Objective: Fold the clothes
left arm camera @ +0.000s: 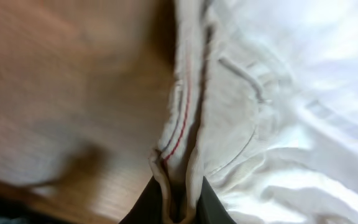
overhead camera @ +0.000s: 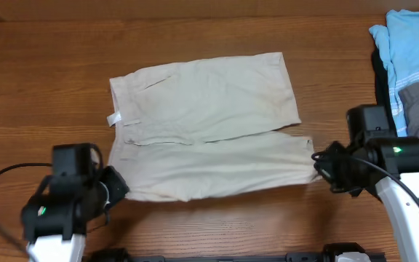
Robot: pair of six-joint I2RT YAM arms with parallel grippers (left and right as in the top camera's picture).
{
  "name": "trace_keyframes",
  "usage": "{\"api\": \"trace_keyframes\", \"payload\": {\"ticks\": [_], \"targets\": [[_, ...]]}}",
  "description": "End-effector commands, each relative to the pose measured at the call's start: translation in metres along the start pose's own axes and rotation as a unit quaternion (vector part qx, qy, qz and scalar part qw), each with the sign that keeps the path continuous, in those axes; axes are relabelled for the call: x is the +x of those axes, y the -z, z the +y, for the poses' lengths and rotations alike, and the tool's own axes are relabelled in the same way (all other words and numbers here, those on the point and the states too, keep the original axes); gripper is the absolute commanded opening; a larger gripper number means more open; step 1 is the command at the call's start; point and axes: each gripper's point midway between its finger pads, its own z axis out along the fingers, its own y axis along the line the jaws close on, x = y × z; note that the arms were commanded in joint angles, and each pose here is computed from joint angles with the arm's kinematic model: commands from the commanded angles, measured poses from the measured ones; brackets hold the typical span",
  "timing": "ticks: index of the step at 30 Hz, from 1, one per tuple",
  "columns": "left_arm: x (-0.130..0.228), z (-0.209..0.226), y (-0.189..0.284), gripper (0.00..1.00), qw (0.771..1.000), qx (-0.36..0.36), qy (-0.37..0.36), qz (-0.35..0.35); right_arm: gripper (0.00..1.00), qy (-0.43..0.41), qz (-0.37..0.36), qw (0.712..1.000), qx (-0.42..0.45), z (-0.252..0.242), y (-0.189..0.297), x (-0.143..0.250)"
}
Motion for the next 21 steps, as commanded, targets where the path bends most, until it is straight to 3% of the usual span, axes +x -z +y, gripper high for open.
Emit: {"api": "trace_keyframes", "payload": {"ticks": [1, 14, 21], "targets": [[-0.023, -0.018, 0.039, 0.04, 0.997, 0.037, 0.007, -0.065, 0.04, 0.030, -0.047, 0.998, -0.025, 0.019, 0.026, -0.021], [-0.064, -0.039, 0.018, 0.05, 0.996, 0.036, 0.016, -0.079, 0.04, 0.067, -0.083, 0.992, -0.066, 0.098, 0.034, -0.096], [-0.100, -0.033, -0.018, 0.05, 0.995, -0.022, 0.032, -0.095, 0.04, 0.076, -0.136, 0.981, -0.117, 0.141, 0.022, -0.139]]}}
